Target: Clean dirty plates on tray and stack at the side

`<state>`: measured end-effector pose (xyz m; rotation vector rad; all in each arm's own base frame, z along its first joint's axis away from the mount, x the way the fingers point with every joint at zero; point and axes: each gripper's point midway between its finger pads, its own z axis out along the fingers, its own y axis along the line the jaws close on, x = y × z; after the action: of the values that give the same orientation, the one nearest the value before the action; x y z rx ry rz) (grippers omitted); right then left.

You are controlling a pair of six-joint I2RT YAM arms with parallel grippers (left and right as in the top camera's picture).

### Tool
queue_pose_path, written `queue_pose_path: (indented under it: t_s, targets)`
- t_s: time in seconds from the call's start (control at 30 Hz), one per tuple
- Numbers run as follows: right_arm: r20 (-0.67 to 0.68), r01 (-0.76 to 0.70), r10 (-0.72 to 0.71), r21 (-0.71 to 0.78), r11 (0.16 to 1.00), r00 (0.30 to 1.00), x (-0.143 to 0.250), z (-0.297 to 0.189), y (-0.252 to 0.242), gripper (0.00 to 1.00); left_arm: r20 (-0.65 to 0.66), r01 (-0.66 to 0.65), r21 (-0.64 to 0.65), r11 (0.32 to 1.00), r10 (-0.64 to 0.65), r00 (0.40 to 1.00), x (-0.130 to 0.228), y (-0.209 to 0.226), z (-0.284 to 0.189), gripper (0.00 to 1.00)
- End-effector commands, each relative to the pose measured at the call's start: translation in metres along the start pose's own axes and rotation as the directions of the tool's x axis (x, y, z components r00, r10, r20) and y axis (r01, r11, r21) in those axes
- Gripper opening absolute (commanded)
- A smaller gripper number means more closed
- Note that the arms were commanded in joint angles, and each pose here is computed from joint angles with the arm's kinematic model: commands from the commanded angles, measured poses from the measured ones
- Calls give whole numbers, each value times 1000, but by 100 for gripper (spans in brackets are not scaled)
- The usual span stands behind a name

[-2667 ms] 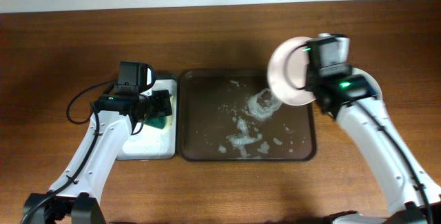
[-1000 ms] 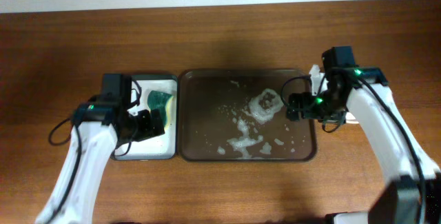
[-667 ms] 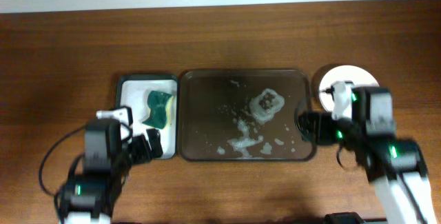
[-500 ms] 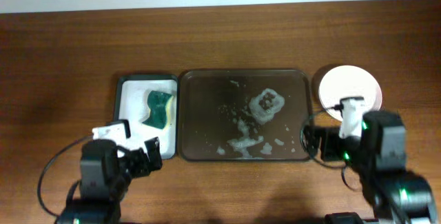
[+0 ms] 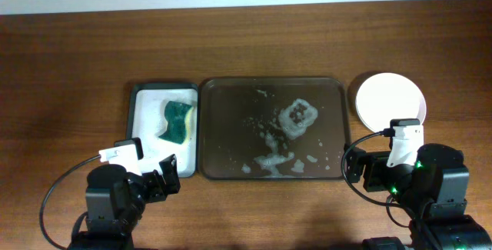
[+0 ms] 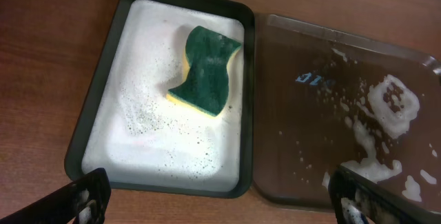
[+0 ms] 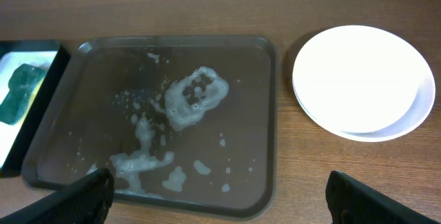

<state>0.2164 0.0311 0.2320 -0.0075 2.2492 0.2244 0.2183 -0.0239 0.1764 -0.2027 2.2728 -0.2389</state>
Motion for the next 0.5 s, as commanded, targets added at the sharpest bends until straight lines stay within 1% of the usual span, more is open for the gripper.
queue_pose_path:
  t_s: [0.0, 0.13, 0.23, 0.33, 0.47]
  targets:
    - [-11, 10, -10, 10, 1000, 1000, 3, 3, -2, 99, -4, -18, 3, 1000, 18, 1000, 3, 0, 1, 100]
    - [-10, 10, -10, 10, 1000, 1000, 6, 0, -2, 99, -4, -18, 3, 1000, 18, 1000, 3, 0, 1, 99]
    - [44, 19, -21, 34, 999, 999, 1, -7, -5, 99, -4, -18, 3, 1000, 18, 1000, 3, 0, 1, 99]
    - [154, 30, -34, 30, 999, 988, -5, -12, -5, 99, -4, -18, 3, 1000, 18, 1000, 3, 0, 1, 99]
    - [325, 56, -53, 1, 998, 944, -3, -7, -2, 99, -4, -18, 3, 1000, 18, 1000, 3, 0, 1, 100]
